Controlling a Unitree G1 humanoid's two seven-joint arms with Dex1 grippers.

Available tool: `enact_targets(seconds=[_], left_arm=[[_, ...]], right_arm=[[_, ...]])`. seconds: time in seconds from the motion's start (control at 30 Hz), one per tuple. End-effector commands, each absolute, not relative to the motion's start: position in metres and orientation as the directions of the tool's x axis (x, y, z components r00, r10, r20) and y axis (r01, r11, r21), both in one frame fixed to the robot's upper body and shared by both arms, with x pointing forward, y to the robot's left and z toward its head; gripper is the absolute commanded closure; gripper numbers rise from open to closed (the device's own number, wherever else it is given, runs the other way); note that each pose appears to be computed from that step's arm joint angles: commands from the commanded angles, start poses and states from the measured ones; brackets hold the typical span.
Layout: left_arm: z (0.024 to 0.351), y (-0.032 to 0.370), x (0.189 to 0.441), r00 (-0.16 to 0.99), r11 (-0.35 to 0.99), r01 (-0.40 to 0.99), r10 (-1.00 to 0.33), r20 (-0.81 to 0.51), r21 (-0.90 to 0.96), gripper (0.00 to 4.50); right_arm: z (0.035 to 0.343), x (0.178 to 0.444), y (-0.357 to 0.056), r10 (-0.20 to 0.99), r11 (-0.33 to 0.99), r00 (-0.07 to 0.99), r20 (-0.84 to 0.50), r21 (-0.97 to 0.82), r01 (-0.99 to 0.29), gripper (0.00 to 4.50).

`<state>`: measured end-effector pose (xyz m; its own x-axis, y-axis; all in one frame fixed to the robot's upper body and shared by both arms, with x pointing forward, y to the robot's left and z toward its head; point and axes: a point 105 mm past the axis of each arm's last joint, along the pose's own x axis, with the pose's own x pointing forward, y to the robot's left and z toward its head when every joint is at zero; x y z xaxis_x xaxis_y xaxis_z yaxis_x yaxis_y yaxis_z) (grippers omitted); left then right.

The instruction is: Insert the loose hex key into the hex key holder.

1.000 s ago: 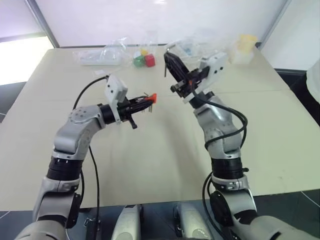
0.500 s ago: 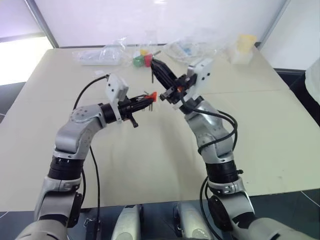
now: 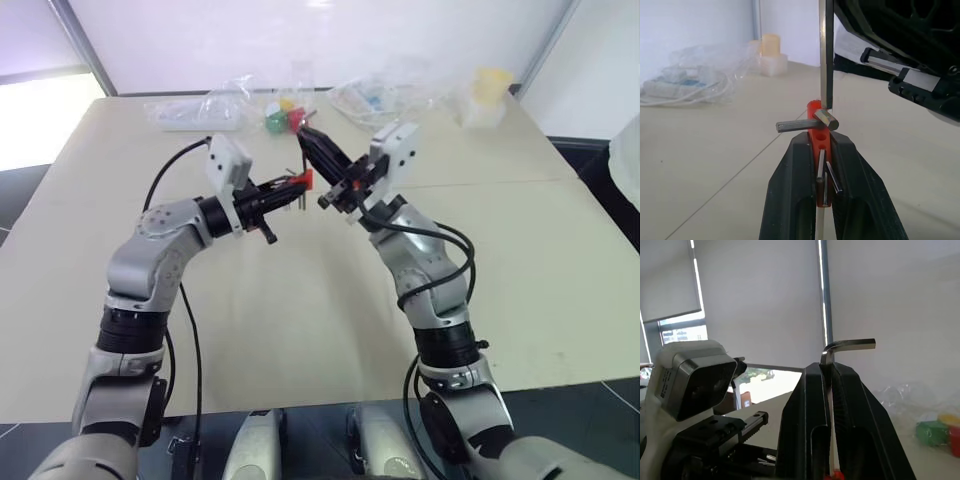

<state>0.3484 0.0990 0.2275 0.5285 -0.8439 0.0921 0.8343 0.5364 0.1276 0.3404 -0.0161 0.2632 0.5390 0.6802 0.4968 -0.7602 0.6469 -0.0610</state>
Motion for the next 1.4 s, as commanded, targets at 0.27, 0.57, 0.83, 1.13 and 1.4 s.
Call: enact_targets(seconds=[0.27,0.57,0.83,1.13,1.4], left_arm=[[0.246,0.100,0.343,0.515,0.534,0.829,-0.845,0.143,0.168,4.50],[0.244,0.099,0.342,0.511,0.529,0.832,-0.848,0.139,0.168,4.50],[0.244,0.100,0.343,0.516,0.535,0.829,-0.844,0.144,0.164,4.50],[0.246,0.100,0.344,0.517,0.538,0.827,-0.842,0.153,0.165,4.50],[0.248,0.100,0.343,0.516,0.538,0.826,-0.841,0.160,0.165,4.50]], right_arm=[[0.280,0.342,-0.024,0.651,0.671,0.524,0.548,-0.093,-0.736,4.44],[0.286,0.342,-0.024,0.647,0.670,0.517,0.561,-0.094,-0.737,4.44],[0.283,0.338,-0.017,0.666,0.646,0.502,0.552,-0.091,-0.757,4.44],[0.280,0.335,-0.012,0.677,0.635,0.496,0.544,-0.089,-0.768,4.44],[0.279,0.338,-0.016,0.670,0.647,0.508,0.541,-0.089,-0.757,4.44]])
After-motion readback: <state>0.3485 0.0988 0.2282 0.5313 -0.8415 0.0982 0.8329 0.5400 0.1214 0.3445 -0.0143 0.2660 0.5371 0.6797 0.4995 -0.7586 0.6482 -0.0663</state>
